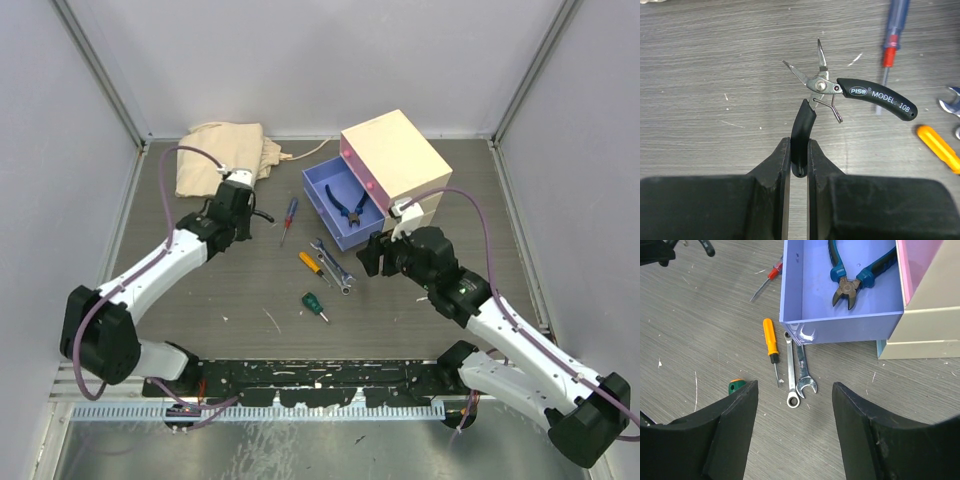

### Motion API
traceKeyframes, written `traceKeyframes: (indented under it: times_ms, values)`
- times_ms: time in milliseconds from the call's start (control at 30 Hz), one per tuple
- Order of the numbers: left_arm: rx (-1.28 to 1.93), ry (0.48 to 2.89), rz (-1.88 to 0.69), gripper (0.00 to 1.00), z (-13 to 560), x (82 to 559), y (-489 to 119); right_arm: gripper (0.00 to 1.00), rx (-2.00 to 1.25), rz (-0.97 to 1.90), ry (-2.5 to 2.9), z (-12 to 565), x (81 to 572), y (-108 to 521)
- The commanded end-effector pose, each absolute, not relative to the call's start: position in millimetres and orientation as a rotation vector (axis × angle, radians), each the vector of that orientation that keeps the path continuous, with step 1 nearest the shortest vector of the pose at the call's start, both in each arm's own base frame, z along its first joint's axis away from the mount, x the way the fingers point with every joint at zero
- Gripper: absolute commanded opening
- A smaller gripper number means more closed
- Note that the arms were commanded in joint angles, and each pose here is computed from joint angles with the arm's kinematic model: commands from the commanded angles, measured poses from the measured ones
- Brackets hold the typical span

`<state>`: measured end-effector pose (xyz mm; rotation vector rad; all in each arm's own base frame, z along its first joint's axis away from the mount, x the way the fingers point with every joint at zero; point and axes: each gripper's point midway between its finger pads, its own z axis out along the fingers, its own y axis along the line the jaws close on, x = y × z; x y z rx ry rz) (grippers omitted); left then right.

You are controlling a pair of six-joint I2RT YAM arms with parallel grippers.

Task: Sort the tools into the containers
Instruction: Pick up the pliers at the center of the board, then place the pliers in the drawer.

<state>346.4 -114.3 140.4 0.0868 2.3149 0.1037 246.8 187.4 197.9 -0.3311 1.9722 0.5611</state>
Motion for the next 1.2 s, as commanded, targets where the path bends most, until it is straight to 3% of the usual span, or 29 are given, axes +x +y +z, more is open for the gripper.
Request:
traceKeyframes:
  times_ms: [0, 367, 633, 833, 1167]
  values:
    - [0.102, 2.21, -0.096, 0.0, 176.1, 342.0, -134.3, 0.66, -0.347, 0.616, 1.904, 231.7, 246.2, 194.0]
    - [0.308, 2.1, -0.309, 0.0, 217.0, 279.7, -179.8, 0.68, -0.478, 0.832, 1.824, 261.6, 238.2, 248.9]
    - [0.376, 2.081, -0.41, 0.0, 215.7, 250.1, -205.5, 0.64, -0.555, 0.967, 1.738, 290.3, 230.4, 295.5]
    - [0.384, 2.002, -0.545, 0.0, 227.8, 234.8, -216.5, 0.59, -0.467, 1.041, 1.805, 293.0, 235.5, 307.4]
    - [0.317, 1.753, -0.824, 0.0, 282.9, 212.8, -226.4, 0.6, -0.308, 1.303, 1.802, 324.0, 215.3, 316.2]
